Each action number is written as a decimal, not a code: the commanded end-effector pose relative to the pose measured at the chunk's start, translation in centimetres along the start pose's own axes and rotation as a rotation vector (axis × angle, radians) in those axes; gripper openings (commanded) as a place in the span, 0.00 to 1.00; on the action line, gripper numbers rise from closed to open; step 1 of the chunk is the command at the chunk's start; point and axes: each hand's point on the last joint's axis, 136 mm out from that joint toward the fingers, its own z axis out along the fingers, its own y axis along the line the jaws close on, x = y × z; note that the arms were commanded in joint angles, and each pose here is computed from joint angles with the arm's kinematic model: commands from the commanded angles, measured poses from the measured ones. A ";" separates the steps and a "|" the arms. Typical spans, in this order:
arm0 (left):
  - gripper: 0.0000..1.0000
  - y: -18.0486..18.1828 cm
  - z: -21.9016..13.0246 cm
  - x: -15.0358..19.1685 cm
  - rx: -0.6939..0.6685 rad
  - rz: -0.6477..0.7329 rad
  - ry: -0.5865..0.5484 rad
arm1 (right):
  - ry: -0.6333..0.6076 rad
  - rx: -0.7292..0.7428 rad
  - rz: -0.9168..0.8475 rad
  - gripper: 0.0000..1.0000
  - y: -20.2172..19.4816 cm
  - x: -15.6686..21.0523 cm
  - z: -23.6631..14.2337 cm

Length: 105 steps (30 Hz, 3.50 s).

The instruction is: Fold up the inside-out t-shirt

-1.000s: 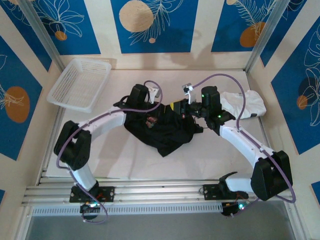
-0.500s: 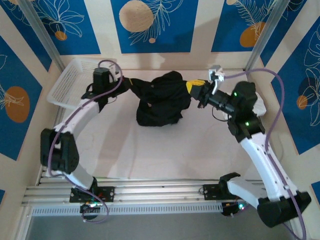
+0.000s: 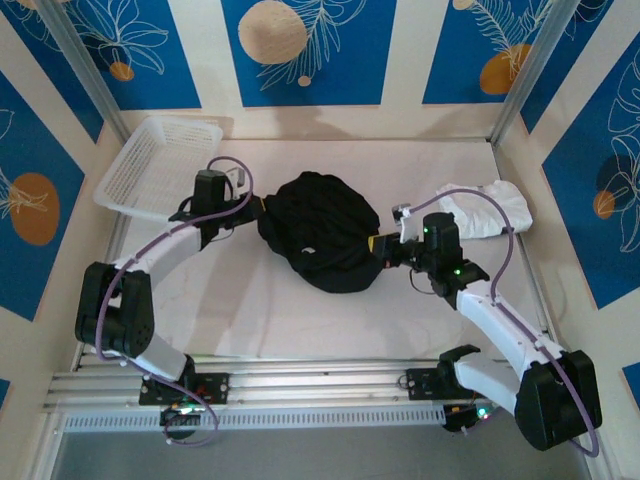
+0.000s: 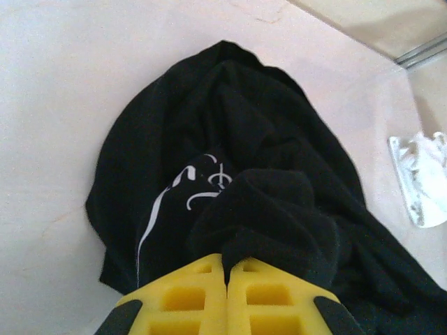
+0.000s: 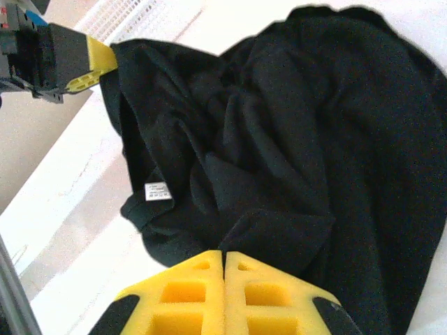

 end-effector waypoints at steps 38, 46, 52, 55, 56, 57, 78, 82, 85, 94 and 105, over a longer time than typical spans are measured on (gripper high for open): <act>0.00 -5.7 -4.8 1.2 0.176 0.138 0.000 | 0.283 0.024 0.043 0.48 -0.6 -0.1 15.0; 0.00 -6.0 -5.9 -0.6 0.144 0.158 -0.065 | 0.134 0.097 -0.006 0.00 -1.2 -5.6 10.3; 0.00 -10.4 -9.5 -7.8 0.180 0.184 -0.262 | -0.155 0.086 -0.139 0.00 3.1 -16.5 1.2; 0.00 -13.9 -12.1 -13.3 0.203 0.223 -0.376 | -0.317 0.091 -0.225 0.00 6.0 -22.6 -4.7; 0.00 -15.2 -13.3 -15.2 0.207 0.236 -0.412 | -0.366 0.092 -0.254 0.00 7.1 -24.1 -6.6; 0.00 -16.4 -14.4 -16.7 0.219 0.250 -0.442 | -0.410 0.086 -0.284 0.00 8.3 -25.3 -8.3; 0.00 -9.8 -9.3 0.1 0.340 0.223 -0.089 | 0.088 0.142 -0.101 0.46 2.1 5.3 1.0; 0.00 -8.6 -9.3 1.5 0.311 0.212 -0.071 | 0.101 0.127 -0.132 0.54 2.7 4.2 2.3; 0.00 -8.3 -9.3 2.0 0.306 0.207 -0.061 | 0.140 0.101 -0.150 0.56 3.5 3.9 4.6; 0.00 -7.9 -10.0 1.6 0.262 0.207 -0.093 | 0.229 0.108 -0.093 0.60 2.6 3.9 12.8; 0.00 -0.8 -8.8 2.3 -0.089 0.129 -0.099 | 0.217 0.110 -0.022 0.04 1.7 2.5 13.4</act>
